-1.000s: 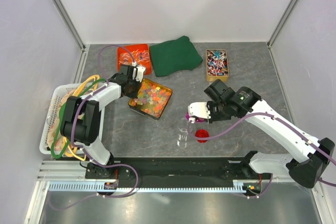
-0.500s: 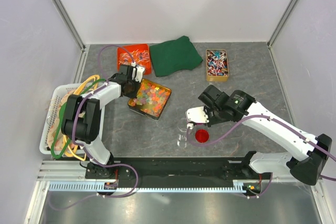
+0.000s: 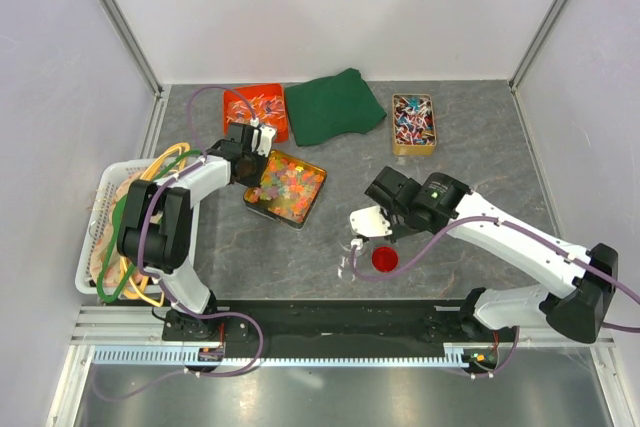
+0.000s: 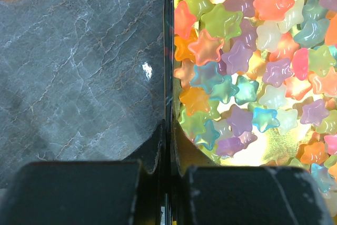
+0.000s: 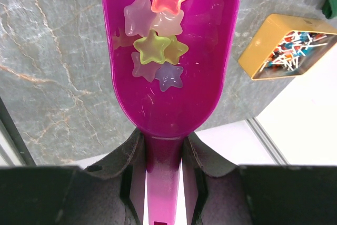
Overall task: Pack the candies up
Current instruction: Place the storage box at the center of the board.
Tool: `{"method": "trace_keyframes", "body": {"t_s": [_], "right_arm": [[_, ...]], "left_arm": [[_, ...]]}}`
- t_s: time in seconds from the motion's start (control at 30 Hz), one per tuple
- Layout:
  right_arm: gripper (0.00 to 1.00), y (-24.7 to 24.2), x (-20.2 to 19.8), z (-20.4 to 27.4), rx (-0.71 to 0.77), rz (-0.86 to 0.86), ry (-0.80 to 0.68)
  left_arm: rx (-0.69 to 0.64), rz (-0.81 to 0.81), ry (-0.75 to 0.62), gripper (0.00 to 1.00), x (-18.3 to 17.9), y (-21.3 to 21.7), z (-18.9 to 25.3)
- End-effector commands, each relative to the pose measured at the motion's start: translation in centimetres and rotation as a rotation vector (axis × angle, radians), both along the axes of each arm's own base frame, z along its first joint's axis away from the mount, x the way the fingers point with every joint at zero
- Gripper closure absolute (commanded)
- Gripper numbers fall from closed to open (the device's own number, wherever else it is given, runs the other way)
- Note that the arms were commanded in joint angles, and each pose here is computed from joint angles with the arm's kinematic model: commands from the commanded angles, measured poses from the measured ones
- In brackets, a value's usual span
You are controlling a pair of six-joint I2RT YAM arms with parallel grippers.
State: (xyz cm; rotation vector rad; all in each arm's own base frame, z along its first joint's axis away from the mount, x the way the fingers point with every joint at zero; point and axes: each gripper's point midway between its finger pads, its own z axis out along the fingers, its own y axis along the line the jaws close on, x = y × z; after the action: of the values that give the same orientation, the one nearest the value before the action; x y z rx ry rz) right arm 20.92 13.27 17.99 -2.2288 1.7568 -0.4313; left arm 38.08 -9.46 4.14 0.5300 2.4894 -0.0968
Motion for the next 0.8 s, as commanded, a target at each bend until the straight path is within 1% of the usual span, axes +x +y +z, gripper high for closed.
{"method": "trace_keyframes", "body": {"t_s": [0.0,0.37,0.6,0.77], "right_arm": [[1.0,0.3,0.8,1.8,-0.02,0.005,-0.058],[1.0,0.8,0.9,3.7,-0.059,0.045,-0.089],[1.0,0.0,0.7,3.3,-0.115,0.051,-0.093],[1.0,0.0,0.7,3.3,-0.119,0.049,-0.095]], "left_arm": [[-0.035,-0.016,-0.099,0.98,2.8,-0.7,2.6],[-0.028,-0.015,-0.092,0.98,2.8,-0.7,2.3],[-0.025,-0.013,-0.088,0.98,2.9,-0.6,2.1],[-0.024,-0.013,-0.086,0.98,2.9,-0.6,2.1]]}}
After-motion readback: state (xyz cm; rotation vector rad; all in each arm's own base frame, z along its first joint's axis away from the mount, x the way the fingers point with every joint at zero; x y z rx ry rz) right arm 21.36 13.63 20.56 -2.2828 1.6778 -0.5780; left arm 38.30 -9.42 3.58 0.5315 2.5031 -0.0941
